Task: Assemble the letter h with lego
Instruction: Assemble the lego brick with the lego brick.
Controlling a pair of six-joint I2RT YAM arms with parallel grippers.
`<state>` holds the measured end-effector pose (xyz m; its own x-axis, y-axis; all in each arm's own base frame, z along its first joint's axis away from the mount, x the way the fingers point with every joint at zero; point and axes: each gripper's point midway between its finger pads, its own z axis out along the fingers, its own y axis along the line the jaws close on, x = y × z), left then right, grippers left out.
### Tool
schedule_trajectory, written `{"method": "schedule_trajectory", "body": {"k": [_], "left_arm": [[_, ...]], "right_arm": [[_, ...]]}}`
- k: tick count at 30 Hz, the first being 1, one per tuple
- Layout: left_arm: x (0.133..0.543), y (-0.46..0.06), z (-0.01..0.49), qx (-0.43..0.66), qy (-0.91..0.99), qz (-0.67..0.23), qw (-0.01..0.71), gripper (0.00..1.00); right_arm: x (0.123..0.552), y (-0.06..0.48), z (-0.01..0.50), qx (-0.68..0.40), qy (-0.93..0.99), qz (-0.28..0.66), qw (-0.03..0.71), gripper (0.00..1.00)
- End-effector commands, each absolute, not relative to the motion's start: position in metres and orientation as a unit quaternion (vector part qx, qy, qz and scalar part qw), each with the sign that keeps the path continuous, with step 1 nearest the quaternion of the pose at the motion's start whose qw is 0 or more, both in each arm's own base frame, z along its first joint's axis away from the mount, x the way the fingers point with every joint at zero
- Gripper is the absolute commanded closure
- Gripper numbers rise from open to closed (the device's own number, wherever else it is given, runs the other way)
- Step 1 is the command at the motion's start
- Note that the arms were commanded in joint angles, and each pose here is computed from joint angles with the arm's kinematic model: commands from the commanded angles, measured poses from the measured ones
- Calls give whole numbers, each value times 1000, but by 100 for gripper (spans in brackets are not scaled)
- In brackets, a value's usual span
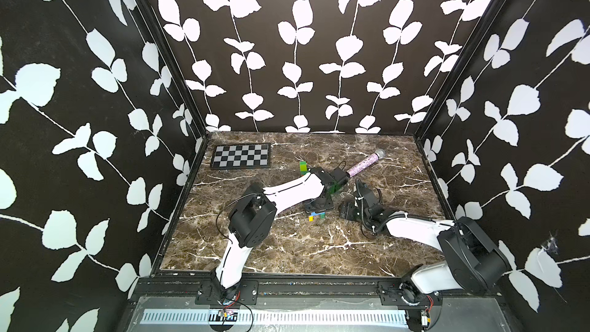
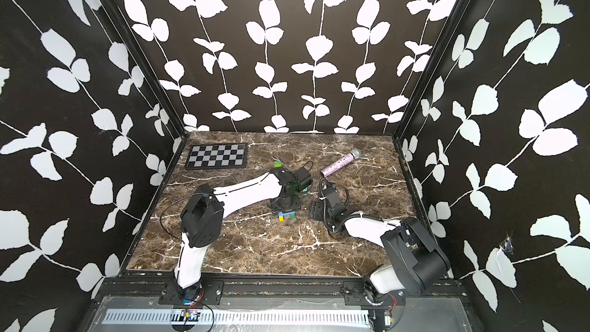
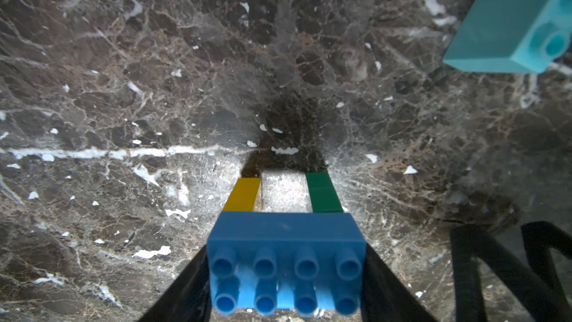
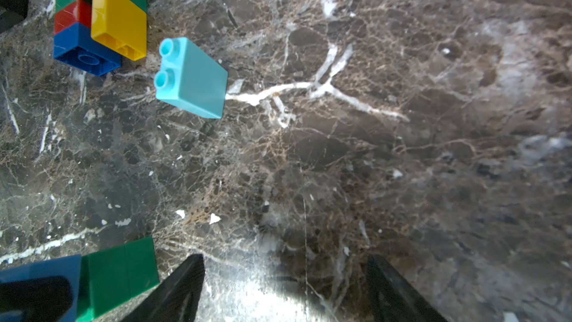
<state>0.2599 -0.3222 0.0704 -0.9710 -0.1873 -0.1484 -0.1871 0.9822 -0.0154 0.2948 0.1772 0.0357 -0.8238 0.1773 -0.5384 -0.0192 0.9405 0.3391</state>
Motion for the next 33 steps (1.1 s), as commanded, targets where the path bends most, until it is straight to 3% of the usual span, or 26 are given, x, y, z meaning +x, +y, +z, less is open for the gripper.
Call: {"method": "schedule_trajectory", "body": {"k": [1, 33], "left_arm": [[259, -313, 65, -101, 992, 12, 70, 94], [251, -305, 54, -92, 994, 29, 48, 95]], "right_arm": [[305, 182, 46, 49, 934, 177, 307, 19], [305, 184, 46, 45, 934, 179, 305, 18]]}}
